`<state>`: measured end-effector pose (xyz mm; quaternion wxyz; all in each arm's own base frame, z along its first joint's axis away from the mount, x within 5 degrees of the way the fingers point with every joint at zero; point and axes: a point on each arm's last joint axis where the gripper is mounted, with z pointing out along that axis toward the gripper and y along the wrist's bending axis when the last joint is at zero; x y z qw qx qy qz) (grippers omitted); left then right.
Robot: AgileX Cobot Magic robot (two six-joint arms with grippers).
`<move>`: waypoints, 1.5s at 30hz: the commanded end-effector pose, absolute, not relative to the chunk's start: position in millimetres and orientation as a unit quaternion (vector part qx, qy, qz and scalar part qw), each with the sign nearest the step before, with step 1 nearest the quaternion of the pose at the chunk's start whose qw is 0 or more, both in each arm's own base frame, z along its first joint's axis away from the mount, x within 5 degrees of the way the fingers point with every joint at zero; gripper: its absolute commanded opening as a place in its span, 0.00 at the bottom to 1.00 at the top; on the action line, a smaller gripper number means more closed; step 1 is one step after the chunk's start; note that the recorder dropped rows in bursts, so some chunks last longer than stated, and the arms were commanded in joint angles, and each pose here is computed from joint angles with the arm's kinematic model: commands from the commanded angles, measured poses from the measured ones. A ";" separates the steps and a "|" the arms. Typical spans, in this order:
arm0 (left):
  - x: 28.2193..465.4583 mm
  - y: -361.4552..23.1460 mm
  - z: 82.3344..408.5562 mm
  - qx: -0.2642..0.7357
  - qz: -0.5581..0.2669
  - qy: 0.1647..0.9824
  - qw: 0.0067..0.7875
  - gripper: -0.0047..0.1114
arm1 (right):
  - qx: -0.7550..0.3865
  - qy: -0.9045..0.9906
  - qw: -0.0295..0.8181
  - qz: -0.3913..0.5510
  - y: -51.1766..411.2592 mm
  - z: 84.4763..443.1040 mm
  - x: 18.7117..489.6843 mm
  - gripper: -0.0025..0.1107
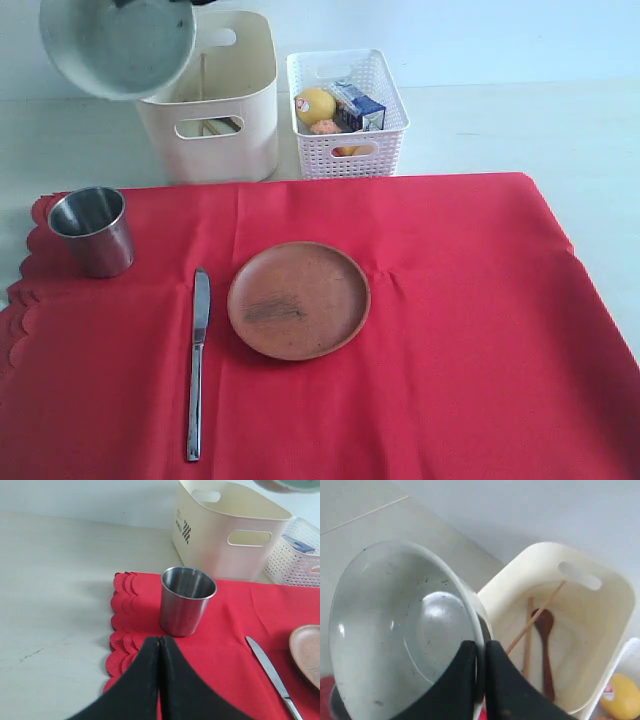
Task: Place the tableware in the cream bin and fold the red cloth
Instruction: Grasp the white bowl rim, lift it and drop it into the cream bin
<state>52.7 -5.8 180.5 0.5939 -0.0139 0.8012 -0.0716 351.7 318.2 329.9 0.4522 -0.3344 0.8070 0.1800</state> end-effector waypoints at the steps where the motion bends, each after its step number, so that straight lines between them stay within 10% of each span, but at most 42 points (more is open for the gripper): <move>1: 52.6 -6.0 180.3 -0.018 -0.076 0.798 0.598 0.04 | -0.295 0.800 0.501 0.147 313.3 335.7 386.1 0.02; 24: 52.6 -6.0 180.3 -0.018 -0.076 0.798 0.598 0.04 | -0.278 0.806 0.523 -0.014 328.1 266.0 440.3 0.03; 35: 52.6 -6.0 180.3 -0.017 -0.075 0.798 0.598 0.04 | -0.265 0.823 0.501 -0.032 320.9 270.2 437.0 0.47; 45: 52.6 -6.0 180.3 -0.016 -0.075 0.798 0.598 0.04 | -0.246 0.852 0.461 -0.034 293.9 334.2 406.0 0.49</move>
